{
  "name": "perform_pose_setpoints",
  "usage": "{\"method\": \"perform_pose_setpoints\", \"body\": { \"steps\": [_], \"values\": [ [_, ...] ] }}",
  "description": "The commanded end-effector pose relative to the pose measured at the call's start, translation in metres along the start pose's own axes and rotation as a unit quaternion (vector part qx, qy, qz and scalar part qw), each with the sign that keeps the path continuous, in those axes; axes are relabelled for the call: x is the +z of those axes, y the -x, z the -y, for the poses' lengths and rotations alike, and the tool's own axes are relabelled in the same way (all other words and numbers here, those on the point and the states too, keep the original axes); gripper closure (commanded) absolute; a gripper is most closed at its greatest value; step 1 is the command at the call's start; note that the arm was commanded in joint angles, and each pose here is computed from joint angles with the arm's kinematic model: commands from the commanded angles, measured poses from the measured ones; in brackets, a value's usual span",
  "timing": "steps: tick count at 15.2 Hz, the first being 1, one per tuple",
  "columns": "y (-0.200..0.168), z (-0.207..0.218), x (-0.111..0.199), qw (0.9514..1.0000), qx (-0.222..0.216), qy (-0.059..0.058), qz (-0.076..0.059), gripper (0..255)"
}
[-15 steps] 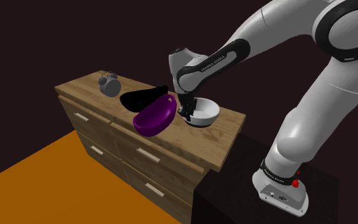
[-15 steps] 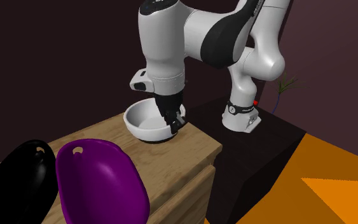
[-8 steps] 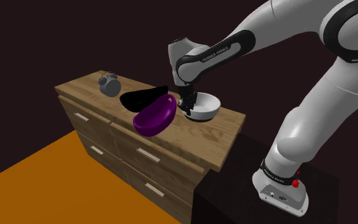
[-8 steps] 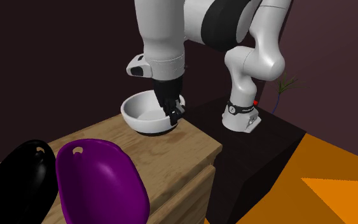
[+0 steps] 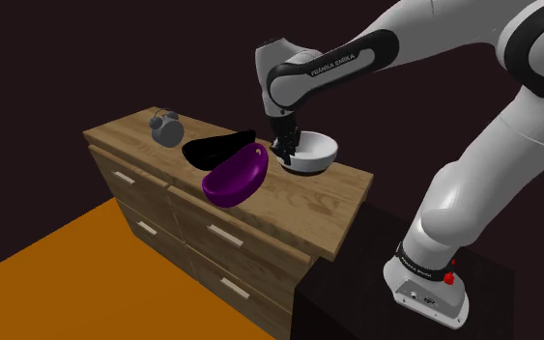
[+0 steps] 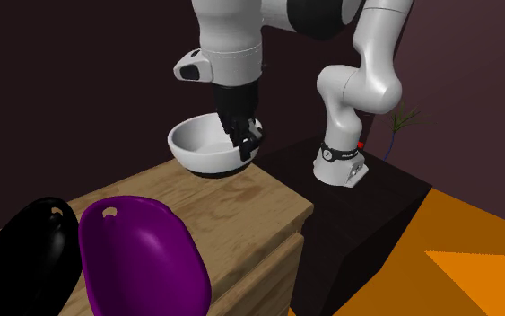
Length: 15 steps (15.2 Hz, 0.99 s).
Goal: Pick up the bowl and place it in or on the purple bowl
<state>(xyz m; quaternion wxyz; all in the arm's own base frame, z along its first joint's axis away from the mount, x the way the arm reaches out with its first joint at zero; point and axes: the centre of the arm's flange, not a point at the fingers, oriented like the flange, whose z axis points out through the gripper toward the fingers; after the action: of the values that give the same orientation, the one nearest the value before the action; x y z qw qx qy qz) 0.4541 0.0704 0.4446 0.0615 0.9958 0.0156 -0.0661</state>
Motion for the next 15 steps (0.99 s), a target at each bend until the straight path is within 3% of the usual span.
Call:
{"method": "perform_pose_setpoints", "body": {
  "steps": [1,7,15],
  "values": [
    [0.000,0.000,-0.011,1.0000,0.000,0.000,0.000,255],
    [0.005,-0.004,-0.041,1.0000,0.000,0.000,0.000,255],
    [-0.087,0.038,-0.072,1.0000,0.000,0.000,0.000,255]
  ]
}}
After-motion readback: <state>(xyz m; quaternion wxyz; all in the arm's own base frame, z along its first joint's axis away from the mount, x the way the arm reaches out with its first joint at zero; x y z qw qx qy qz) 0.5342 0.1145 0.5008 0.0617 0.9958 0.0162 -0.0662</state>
